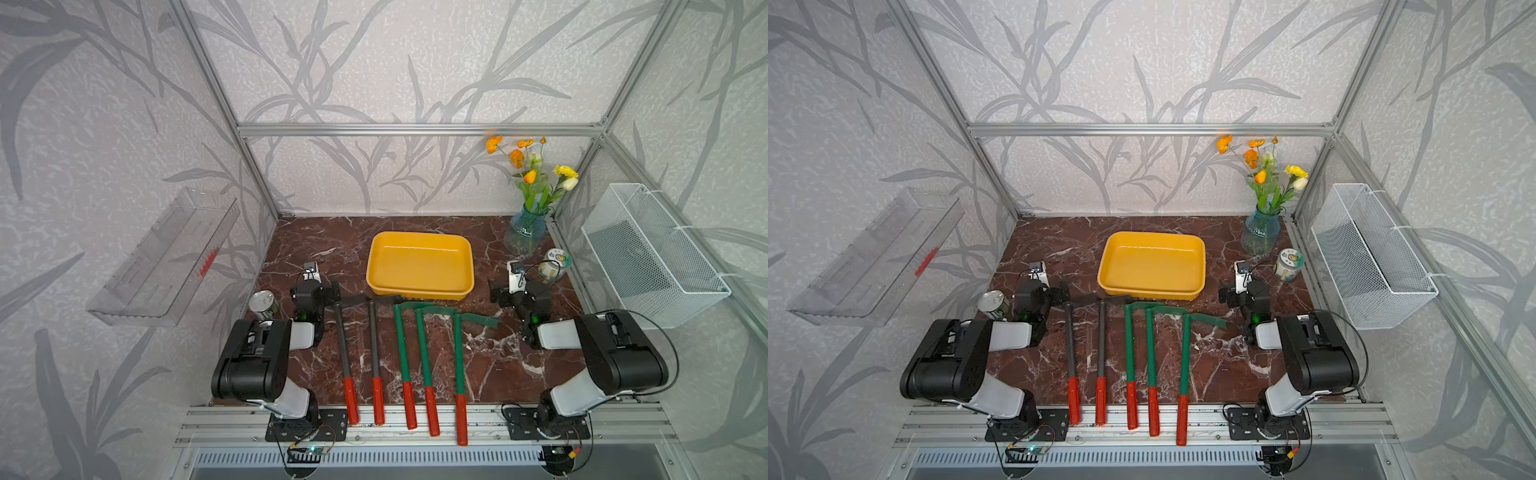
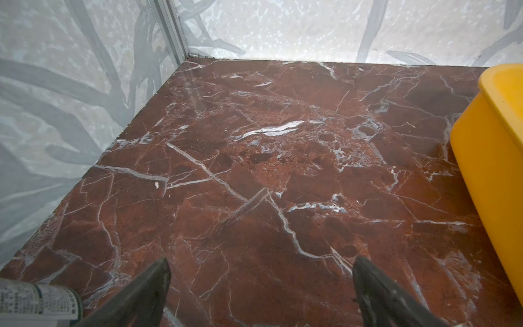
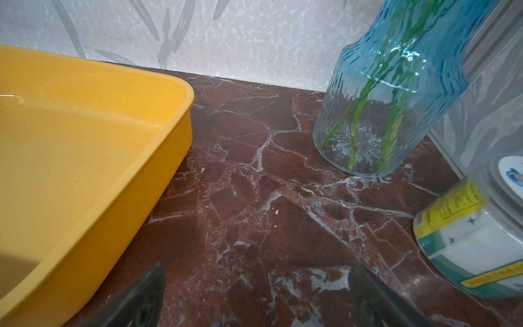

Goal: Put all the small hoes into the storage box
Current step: Pick up the hoe from the center of the board.

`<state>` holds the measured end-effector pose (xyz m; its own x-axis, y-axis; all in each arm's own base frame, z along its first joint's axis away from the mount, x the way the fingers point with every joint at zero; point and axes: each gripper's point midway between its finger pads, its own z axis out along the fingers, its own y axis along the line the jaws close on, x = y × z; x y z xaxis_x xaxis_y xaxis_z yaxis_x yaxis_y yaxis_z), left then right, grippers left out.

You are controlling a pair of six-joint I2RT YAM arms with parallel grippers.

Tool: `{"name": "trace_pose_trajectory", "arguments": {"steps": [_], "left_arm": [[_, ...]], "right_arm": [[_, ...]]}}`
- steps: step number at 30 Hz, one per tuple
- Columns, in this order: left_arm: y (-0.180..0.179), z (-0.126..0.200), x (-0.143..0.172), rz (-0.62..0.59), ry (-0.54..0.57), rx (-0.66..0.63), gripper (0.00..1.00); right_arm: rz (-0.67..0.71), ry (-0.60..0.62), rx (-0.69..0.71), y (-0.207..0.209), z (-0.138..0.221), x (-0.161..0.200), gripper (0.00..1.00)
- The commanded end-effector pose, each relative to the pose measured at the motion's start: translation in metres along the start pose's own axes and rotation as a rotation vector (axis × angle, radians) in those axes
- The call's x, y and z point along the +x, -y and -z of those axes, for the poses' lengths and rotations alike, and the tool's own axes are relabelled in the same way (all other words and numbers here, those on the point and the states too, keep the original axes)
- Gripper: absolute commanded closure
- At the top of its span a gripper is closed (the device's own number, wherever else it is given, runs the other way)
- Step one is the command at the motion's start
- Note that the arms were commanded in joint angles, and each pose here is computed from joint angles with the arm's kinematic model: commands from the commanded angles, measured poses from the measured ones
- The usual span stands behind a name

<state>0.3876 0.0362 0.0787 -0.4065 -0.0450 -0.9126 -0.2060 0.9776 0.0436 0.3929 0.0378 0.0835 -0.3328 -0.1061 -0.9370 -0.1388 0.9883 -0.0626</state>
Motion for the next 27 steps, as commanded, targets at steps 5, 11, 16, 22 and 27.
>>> {"name": "trace_pose_trajectory", "arguments": {"steps": [5, 11, 16, 22, 27], "left_arm": [[-0.0006, 0.0000, -0.0159, 0.001, 0.042, -0.010, 0.00], [-0.0010, 0.0000, -0.0157, 0.004, 0.040, -0.009, 0.00], [-0.0009, -0.0008, -0.0152, 0.009, 0.035, 0.004, 0.00], [-0.0009, -0.0009, -0.0150, 0.009, 0.033, 0.006, 0.00], [-0.0015, -0.0013, -0.0152, 0.010, 0.034, 0.004, 0.00]], "right_arm": [[-0.005, 0.028, -0.011, 0.0001, -0.0023, -0.0102, 0.01], [-0.006, 0.029, -0.010, 0.0008, -0.0023, -0.0108, 0.01], [-0.007, 0.029, -0.011, 0.0005, -0.0025, -0.0107, 0.01], [-0.008, 0.030, -0.011, 0.0009, -0.0024, -0.0110, 0.01], [-0.010, 0.029, -0.011, 0.0009, -0.0025, -0.0107, 0.01]]}}
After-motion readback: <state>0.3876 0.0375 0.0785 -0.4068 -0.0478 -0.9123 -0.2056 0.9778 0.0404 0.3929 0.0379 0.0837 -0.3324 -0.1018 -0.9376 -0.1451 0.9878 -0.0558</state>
